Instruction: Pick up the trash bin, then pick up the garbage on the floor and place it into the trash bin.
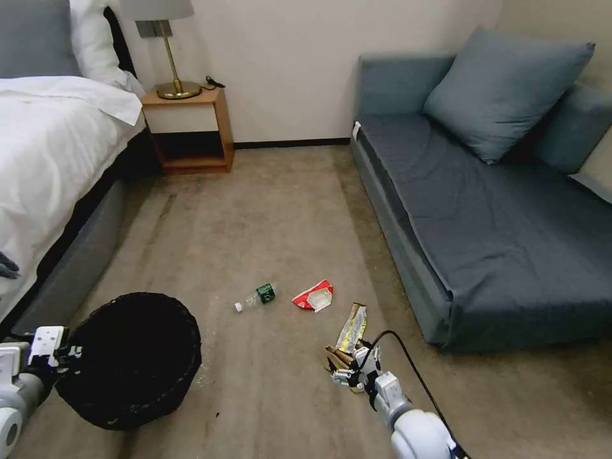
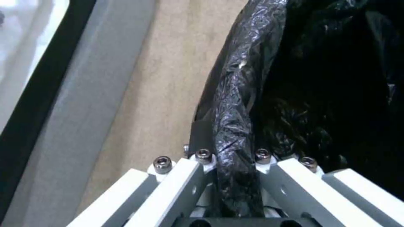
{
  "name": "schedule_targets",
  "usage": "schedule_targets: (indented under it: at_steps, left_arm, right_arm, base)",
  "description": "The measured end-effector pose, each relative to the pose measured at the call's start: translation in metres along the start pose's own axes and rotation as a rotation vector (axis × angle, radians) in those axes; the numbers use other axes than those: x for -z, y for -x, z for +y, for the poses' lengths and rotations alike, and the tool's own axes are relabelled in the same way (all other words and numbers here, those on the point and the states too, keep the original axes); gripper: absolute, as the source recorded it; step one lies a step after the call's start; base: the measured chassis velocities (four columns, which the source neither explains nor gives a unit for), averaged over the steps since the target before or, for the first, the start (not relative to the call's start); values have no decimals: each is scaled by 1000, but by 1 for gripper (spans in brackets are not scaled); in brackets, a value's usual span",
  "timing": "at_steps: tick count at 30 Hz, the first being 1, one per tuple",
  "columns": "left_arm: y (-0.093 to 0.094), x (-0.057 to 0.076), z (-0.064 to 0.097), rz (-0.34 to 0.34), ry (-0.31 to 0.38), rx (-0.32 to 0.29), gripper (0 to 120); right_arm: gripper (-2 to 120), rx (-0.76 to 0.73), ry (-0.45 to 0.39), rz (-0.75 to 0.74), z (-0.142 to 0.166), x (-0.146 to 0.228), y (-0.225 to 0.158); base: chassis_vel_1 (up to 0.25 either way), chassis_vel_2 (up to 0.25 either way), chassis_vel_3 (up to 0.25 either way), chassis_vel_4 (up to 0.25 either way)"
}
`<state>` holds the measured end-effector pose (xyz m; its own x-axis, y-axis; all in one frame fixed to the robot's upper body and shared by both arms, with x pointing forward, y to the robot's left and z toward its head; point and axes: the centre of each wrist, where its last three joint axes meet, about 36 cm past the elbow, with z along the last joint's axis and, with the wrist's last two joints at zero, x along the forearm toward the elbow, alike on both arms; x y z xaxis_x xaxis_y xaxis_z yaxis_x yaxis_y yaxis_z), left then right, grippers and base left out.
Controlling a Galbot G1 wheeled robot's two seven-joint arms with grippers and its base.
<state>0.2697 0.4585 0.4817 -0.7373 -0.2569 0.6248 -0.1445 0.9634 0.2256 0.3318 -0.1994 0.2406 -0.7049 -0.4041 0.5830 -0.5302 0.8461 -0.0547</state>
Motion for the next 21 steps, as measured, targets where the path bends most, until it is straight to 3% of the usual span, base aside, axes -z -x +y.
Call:
schedule_targets:
  at_steps: [7,21]
  left_arm:
    - [1,1,-1,-3,0,-6,3]
    - [2,3,-4,-8,1,-15,3]
  right_arm:
    - [96,20,-15,86,-17,-19,27]
    - [50,6,-12,127,-22,-36,43]
  base:
    - [0,0,0,0]
    - [0,0,0,0]
